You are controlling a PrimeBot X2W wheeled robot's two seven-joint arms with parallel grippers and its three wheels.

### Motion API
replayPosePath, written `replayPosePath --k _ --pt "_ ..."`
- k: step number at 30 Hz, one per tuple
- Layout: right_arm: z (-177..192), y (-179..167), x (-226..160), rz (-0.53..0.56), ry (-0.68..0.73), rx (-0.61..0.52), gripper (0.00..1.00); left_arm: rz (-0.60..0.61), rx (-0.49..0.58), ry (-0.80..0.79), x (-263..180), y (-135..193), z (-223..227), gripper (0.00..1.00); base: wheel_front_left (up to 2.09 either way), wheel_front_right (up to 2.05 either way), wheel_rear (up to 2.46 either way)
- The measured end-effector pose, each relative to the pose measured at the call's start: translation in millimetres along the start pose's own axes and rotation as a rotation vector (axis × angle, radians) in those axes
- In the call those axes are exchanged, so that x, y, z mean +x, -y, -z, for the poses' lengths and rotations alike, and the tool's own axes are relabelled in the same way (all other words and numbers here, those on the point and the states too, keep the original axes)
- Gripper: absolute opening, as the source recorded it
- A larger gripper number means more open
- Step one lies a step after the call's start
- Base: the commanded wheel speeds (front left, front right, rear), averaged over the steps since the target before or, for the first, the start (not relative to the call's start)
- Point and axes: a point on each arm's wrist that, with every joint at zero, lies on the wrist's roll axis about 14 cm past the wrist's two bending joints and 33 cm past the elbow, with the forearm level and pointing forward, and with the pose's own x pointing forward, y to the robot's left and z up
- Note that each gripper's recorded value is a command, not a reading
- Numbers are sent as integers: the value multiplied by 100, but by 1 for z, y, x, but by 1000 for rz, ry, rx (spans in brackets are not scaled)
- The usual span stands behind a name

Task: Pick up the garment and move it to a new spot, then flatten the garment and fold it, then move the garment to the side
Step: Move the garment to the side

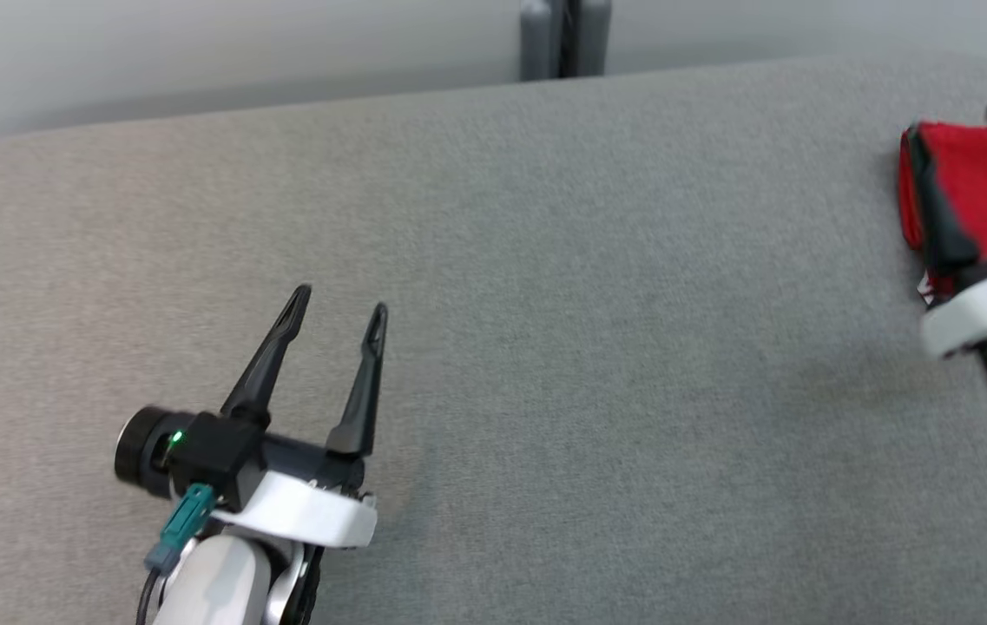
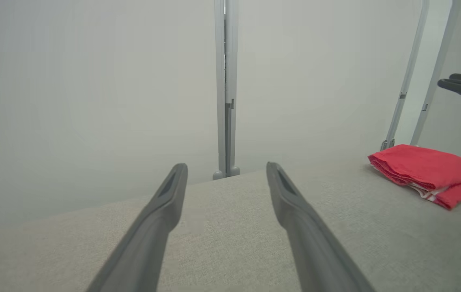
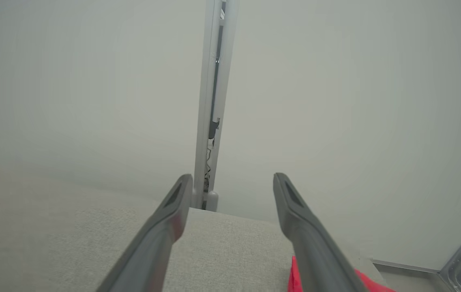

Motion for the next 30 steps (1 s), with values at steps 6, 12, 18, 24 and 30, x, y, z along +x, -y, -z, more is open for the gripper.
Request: replayPosePath --k 6,12,18,24,30 --pt "1 -46 -25 -22 39 122 100 -120 18 1 -34 -30 -10 100 0 0 0" --pt "1 -79 -54 -39 50 139 100 -203 27 8 -62 -47 -17 100 0 0 0" --pt "4 -92 -78 -6 48 182 100 -239 1 21 -76 -54 -23 100 0 0 0" --pt "11 -101 -87 -3 29 196 100 -255 -34 -15 -84 -55 -10 100 0 0 0" --pt "12 -105 -89 -7 24 204 100 -282 -26 -42 -86 -58 -2 100 0 0 0"
